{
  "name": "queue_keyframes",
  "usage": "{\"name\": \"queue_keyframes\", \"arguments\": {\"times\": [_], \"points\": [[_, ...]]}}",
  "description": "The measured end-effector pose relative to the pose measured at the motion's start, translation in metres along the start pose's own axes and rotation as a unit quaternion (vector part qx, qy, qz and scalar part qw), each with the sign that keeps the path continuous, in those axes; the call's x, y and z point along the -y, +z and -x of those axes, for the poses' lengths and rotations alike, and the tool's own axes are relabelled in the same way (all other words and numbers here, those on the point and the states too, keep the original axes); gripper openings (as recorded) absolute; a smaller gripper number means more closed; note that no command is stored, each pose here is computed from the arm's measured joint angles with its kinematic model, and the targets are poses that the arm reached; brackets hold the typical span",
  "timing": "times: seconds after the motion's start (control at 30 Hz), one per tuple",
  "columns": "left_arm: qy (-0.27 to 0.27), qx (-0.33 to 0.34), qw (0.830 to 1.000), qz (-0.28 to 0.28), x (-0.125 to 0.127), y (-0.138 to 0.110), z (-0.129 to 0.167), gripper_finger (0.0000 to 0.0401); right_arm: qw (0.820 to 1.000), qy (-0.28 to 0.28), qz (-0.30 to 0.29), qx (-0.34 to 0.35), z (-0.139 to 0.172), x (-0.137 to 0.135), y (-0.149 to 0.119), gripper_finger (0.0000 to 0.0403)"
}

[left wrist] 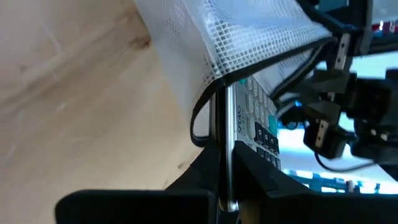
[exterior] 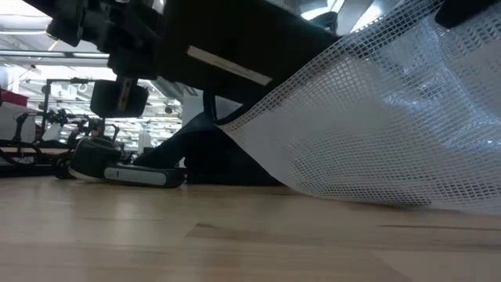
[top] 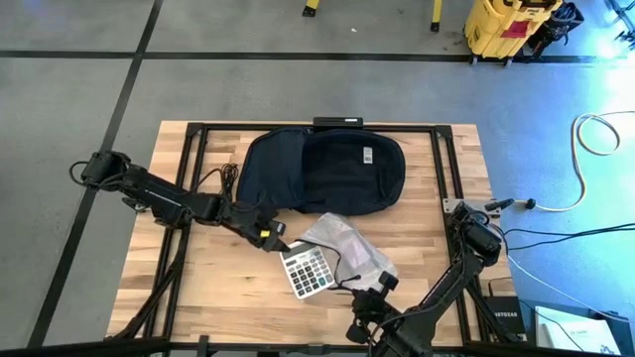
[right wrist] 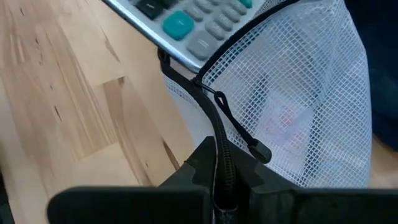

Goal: Unpack backpack
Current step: Put the gray calculator into the transparent zip bag

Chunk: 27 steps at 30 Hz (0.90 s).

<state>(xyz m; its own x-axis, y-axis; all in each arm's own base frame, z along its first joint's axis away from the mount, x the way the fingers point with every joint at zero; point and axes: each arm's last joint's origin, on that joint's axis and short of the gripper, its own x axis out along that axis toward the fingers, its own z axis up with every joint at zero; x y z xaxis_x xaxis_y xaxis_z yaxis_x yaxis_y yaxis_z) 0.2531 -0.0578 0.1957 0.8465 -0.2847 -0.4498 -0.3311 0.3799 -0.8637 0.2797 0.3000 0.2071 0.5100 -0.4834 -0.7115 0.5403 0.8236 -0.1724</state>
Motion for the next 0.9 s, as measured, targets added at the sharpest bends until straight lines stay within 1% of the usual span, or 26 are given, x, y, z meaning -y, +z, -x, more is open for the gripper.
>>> {"name": "queue_keyframes", "arguments": {"times": [0.17, 0.27, 0.4, 0.6, 0.73, 0.9], "points": [[0.009, 0.029, 1.0, 0.001, -0.001, 0.003, 0.0, 0.0008, 1.0, 0.017, 0.009, 0.003, 0.0, -0.004, 0.001, 0.0], [0.017, 0.064, 0.998, 0.009, -0.001, 0.004, 0.0, 0.0008, 1.0, 0.028, 0.011, 0.006, 0.0, -0.007, 0.002, 0.0], [0.014, 0.089, 0.996, 0.009, 0.005, 0.006, 0.0, 0.0008, 0.999, 0.033, 0.017, 0.008, 0.0, -0.008, 0.002, 0.0], [-0.004, 0.121, 0.993, 0.003, 0.022, 0.009, 0.001, 0.0038, 0.999, 0.033, 0.017, 0.008, 0.0, -0.008, 0.002, 0.0], [-0.001, 0.121, 0.993, -0.01, 0.024, 0.007, 0.001, 0.0057, 0.999, 0.033, 0.016, 0.008, 0.0, -0.008, 0.002, 0.0], [-0.003, 0.144, 0.989, 0.013, 0.027, 0.004, 0.001, 0.0072, 0.999, 0.034, 0.016, 0.008, 0.0, -0.008, 0.002, 0.0]]}}
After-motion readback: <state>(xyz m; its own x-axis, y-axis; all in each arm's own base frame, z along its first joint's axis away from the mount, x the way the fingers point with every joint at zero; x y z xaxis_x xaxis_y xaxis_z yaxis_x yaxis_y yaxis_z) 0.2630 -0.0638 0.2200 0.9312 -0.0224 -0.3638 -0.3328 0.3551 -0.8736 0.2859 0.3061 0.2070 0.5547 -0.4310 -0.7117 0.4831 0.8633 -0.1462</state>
